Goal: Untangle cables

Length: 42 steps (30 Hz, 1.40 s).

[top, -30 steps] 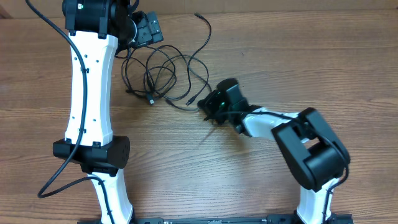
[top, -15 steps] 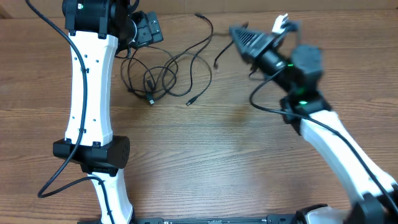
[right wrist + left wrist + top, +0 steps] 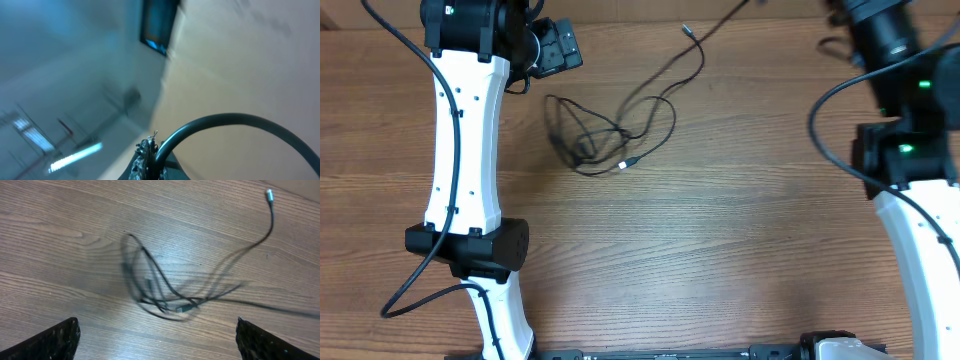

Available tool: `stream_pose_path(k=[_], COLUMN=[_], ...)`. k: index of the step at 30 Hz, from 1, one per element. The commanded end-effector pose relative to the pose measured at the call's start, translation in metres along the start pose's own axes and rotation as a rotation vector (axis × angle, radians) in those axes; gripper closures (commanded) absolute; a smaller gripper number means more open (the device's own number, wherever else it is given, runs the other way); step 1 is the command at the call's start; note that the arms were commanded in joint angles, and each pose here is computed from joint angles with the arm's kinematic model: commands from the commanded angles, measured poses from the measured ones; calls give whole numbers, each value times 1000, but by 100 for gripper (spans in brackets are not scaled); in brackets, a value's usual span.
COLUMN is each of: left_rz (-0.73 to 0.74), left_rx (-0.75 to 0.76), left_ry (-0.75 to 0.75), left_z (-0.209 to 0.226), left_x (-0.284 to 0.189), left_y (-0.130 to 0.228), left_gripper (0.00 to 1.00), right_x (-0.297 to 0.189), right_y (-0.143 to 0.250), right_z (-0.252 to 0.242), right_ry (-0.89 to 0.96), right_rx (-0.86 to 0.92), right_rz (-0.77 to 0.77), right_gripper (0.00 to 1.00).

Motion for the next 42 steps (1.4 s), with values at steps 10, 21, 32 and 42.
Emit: stream_pose_path(k=[10, 21, 32, 42], left_rz=[-6, -6, -6, 3], left_rx=[14, 14, 14, 15], left_ry=[-15, -15, -15, 43], left_z=[2, 2, 2, -6], left_x=[3, 3, 3, 3], left_y=[-3, -3, -3, -3], left_gripper=[0, 0, 0, 0], right_x=[-13, -21, 4, 13], right_y=[-104, -118, -94, -85], right_z=[100, 125, 78, 64], right_ry=[-123, -240, -52, -28], right_rx=[-26, 18, 43, 17], right_rz=[-509, -593, -416, -355], right_gripper=[96, 96, 96, 96])
Point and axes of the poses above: each gripper's point midway between its finger pads, its own x axis out along the fingers, its own z axis along the line the jaws close on, y = z × x, the point moved 6 cm from there along -x, back along the fingers, and after that the axes turned 14 degrees about -x, right-handed, at the moved point
